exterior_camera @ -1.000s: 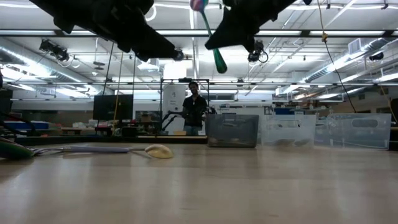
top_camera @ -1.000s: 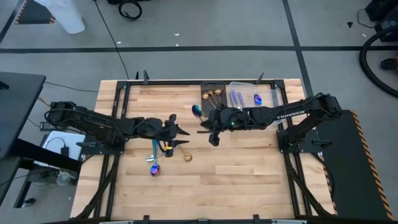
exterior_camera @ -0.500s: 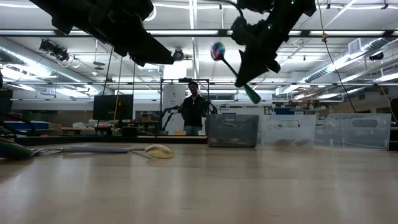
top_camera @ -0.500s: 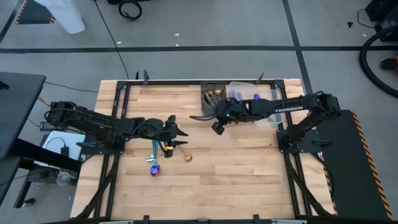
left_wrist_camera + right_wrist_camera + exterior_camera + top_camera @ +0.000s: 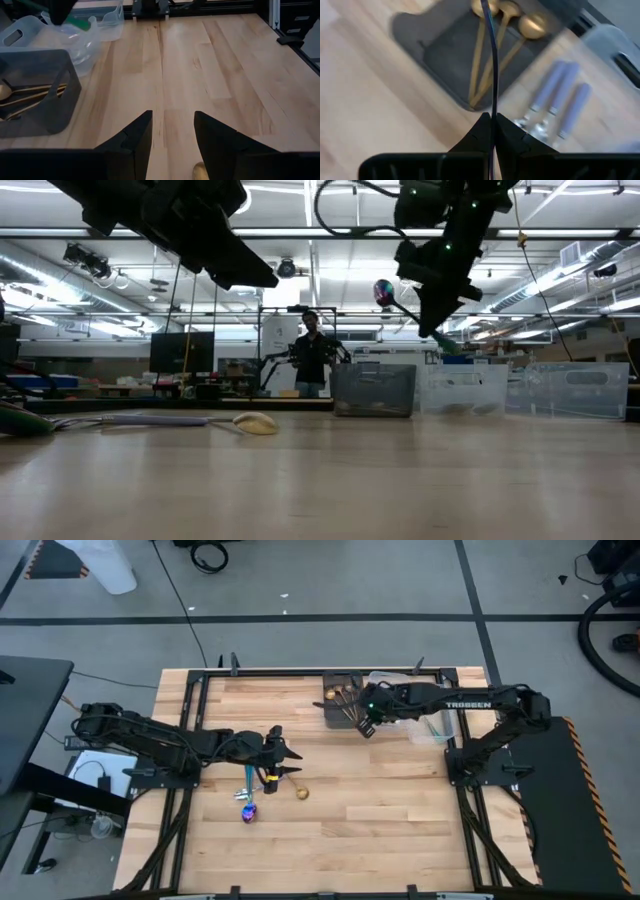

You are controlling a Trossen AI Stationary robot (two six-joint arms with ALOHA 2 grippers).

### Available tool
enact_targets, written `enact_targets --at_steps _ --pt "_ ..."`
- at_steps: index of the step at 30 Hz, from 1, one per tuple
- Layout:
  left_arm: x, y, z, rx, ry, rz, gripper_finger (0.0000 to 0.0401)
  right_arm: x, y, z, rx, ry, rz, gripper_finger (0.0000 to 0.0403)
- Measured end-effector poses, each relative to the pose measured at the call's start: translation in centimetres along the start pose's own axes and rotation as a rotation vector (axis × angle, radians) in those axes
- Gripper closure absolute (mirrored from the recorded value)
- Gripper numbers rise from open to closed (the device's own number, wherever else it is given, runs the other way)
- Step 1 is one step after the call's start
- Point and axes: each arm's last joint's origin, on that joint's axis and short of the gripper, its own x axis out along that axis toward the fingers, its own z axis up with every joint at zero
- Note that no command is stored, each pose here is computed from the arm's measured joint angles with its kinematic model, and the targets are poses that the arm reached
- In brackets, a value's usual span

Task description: Sort silverware by color (type)

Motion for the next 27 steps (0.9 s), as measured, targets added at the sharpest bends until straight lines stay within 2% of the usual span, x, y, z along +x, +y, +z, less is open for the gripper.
enact_targets --at_steps 9,19,27 --pt "0.0 0.0 -0.1 -0.023 0.006 0.000 0.0248 0.3 -3.7 -0.2 0.034 0.138 -0.120 0.0384" --pt "0.0 0.0 -0.9 -0.040 0.093 0.002 0.0248 0.7 -8.1 -0.6 0.091 0.286 -0.290 0.0384" --pt "-0.1 0.0 -1.2 -0.058 0.130 0.005 0.0248 0.4 -9.3 -1.5 0.133 0.394 -0.359 0.0384"
